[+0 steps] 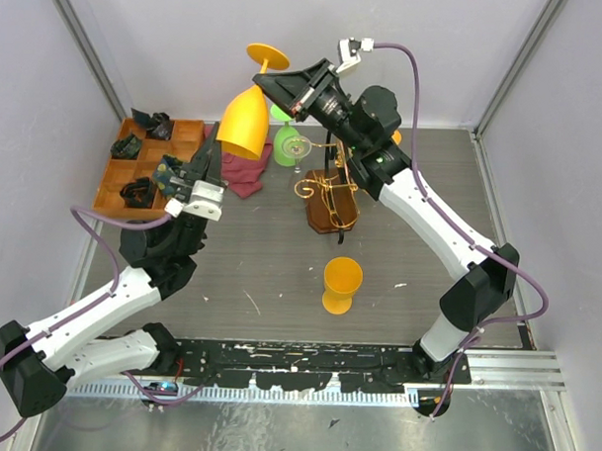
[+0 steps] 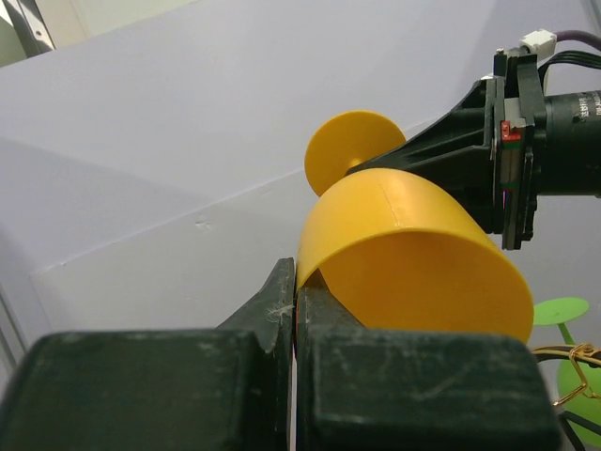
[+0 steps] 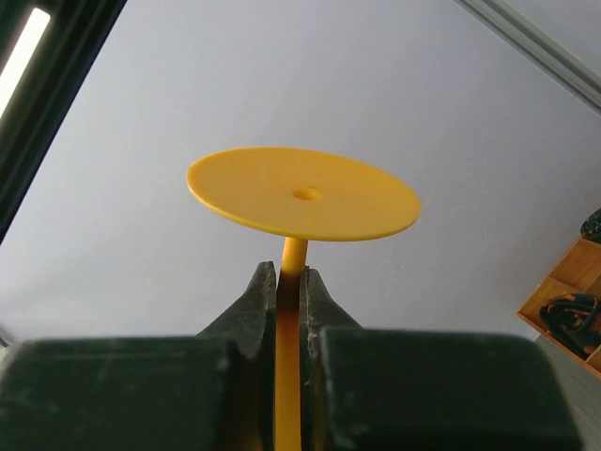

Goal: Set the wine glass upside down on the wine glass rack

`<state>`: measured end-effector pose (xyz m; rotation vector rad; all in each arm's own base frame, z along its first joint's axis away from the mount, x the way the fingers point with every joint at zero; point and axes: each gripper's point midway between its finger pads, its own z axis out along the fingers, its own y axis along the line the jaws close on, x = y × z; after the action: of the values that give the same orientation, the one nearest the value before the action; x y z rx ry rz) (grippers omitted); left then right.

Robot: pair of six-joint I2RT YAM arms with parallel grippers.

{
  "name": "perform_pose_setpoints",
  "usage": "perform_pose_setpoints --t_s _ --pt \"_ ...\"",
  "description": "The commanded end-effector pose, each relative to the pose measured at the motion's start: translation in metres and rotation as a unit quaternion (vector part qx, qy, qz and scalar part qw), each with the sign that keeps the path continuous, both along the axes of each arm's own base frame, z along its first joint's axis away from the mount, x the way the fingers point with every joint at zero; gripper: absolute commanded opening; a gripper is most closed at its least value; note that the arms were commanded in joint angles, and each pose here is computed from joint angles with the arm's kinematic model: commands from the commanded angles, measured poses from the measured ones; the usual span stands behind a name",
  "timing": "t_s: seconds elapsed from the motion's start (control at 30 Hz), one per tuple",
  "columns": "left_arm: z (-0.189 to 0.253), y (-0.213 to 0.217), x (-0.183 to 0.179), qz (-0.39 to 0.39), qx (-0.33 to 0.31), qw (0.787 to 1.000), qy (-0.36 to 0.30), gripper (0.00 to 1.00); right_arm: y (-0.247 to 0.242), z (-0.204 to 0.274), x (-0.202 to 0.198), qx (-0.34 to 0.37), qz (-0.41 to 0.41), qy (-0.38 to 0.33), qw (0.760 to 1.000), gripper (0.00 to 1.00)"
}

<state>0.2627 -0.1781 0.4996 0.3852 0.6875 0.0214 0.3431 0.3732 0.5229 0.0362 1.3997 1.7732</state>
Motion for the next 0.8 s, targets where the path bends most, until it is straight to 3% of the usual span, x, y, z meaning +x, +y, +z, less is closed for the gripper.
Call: perform_pose_setpoints --t_s 0.0,0.13,0.33,0.43,0.63,0.77 --pt "0.012 0.003 -0.008 -0.009 -0.016 1.000 -0.020 0.00 0.002 0.021 -0.015 0.009 0.013 -0.058 0.998 0.01" --pt "0.010 0.003 -0.007 -0.006 -0.013 1.000 -0.016 0.05 -0.001 0.024 -0.016 0.009 0.007 -0.068 0.998 0.01" --pt "-0.005 0.003 -0.003 0.001 0.006 1.000 0.003 0.55 -0.010 0.025 -0.013 -0.004 -0.025 -0.091 0.996 0.01" --pt "-0.019 0.003 -0.002 0.002 0.016 1.000 0.020 0.69 -0.020 0.028 -0.009 -0.017 -0.052 -0.104 0.993 0.01" --pt "-0.057 0.005 -0.003 -0.006 0.042 0.996 0.073 0.78 -0.044 0.033 0.003 -0.052 -0.118 -0.137 0.982 0.01" --pt "-0.075 0.022 -0.010 -0.019 -0.010 0.994 0.108 0.80 -0.059 0.031 0.007 -0.102 -0.165 -0.168 0.966 0.01"
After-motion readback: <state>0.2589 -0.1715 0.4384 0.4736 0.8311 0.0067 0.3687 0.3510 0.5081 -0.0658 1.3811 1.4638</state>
